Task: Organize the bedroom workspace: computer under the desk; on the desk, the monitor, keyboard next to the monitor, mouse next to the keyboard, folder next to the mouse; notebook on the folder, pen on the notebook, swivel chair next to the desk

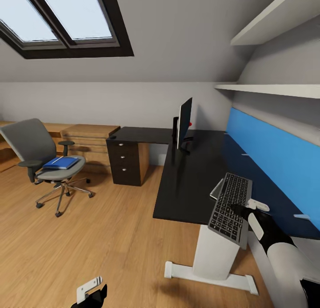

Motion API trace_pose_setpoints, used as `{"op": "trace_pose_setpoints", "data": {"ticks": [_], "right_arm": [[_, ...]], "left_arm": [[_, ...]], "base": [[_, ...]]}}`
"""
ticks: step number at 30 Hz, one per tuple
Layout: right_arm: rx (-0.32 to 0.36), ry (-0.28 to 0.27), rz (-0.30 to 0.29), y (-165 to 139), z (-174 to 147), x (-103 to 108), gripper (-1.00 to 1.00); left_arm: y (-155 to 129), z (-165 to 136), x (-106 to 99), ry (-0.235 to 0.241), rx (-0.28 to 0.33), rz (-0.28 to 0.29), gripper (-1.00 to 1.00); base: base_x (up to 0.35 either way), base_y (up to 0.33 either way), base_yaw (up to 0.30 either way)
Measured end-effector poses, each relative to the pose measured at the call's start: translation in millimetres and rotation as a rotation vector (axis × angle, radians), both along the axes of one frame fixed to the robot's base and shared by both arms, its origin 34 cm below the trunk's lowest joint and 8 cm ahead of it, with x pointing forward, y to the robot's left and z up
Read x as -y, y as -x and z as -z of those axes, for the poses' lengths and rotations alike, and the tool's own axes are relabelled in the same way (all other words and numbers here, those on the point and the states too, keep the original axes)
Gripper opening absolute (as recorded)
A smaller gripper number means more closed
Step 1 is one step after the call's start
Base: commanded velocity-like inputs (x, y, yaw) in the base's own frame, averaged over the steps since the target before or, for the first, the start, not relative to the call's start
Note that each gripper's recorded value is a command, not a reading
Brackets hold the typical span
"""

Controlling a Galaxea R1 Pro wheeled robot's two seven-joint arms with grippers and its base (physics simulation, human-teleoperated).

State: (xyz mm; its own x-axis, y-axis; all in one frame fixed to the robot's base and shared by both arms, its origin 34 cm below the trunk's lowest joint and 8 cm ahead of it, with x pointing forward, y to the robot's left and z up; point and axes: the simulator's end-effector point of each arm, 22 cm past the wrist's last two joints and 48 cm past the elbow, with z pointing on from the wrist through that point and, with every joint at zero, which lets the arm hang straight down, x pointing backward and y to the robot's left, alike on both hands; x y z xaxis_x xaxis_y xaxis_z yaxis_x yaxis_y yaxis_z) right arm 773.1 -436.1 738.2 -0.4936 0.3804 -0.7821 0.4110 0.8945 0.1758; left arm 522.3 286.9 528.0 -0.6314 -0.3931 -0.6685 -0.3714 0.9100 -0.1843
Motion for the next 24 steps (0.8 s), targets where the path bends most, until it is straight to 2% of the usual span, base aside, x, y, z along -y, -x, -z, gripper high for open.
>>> {"op": "trace_pose_setpoints", "data": {"ticks": [8, 15, 24], "right_arm": [[0.001, -0.001, -0.002, -0.1, 0.1, -0.4, 1.0], [-0.002, -0.003, -0.005, 0.3, 2.3, -1.5, 1.0], [-0.002, 0.001, -0.007, 0.5, 2.4, -1.6, 1.0]], "left_arm": [[0.1, 0.0, 0.4, 0.001, 0.0, 0.0, 1.0], [0.0, 0.2, 0.2, 0.0, 0.0, 0.0, 1.0], [0.1, 0.1, 0.4, 0.001, 0.0, 0.0, 1.0]], "base": [[-0.003, 0.0, 0.0], [-0.131, 0.0, 0.0], [-0.022, 0.0, 0.0]]}}
